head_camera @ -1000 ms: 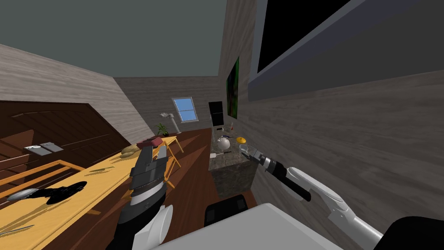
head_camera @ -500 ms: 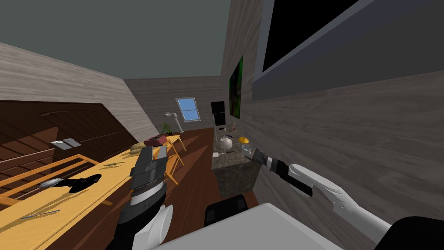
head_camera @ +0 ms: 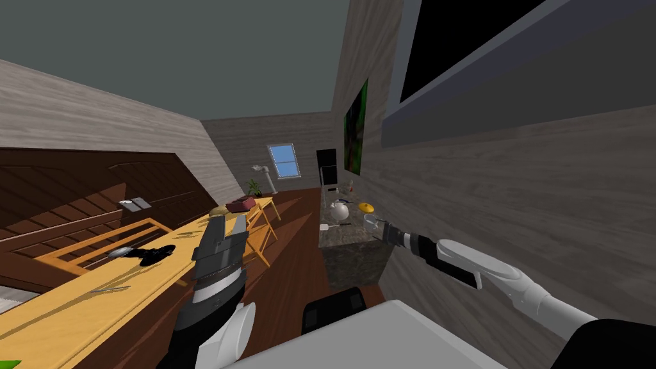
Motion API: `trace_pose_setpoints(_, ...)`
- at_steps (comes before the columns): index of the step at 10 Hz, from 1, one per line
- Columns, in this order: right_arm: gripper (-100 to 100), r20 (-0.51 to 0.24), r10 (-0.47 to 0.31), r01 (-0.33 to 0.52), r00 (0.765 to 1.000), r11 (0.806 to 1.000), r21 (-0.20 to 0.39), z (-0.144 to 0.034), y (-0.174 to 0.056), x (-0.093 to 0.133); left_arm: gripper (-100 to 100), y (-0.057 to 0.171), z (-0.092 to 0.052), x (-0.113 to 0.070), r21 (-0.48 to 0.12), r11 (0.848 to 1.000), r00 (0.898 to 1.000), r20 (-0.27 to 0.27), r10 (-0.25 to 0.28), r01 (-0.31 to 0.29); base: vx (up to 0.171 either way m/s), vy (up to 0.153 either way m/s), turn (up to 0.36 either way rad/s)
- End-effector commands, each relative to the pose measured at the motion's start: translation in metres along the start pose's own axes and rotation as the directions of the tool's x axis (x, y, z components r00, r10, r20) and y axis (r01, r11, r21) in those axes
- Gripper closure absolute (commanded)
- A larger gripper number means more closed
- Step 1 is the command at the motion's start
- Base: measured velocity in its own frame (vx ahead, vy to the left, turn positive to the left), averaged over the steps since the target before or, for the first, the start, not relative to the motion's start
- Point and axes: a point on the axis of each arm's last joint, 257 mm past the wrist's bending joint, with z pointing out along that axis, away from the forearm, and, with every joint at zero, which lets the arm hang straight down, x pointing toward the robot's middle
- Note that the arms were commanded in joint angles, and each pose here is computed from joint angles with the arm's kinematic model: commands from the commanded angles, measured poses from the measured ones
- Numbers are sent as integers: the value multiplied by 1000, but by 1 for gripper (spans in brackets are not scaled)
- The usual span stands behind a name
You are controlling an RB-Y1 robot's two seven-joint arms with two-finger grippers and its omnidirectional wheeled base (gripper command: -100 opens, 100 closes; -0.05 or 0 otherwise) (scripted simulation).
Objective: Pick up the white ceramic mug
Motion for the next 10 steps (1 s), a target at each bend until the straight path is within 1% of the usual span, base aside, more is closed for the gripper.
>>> trace_pose_setpoints(1, -100, -36, -56, 55, 998, 998, -20, -3, -3, 14, 0, 0, 0, 0, 0, 1000, 1000, 0, 0, 0, 0, 37, 47)
trace_pose_setpoints(3, -100, -119, -174, 167, 978, 984, -68, -17, -12, 46, 0, 0, 0, 0, 0, 1000, 1000, 0, 0, 0, 5, 48, 125)
trace_pose_setpoints(4, -100, -120, -178, 171, 977, 983, -71, -17, -13, 46, 0, 0, 0, 0, 0, 1000, 1000, 0, 0, 0, 6, 37, 46)
trace_pose_setpoints(7, -100, -211, -329, 301, 920, 941, -155, -40, -28, 86, 0, 0, 0, 0, 0, 1000, 1000, 0, 0, 0, 8, 42, 117)
trace_pose_setpoints(10, -100, -267, -434, 380, 861, 896, -230, -61, -42, 114, 0, 0, 0, 0, 0, 1000, 1000, 0, 0, 0, 10, 46, 116)
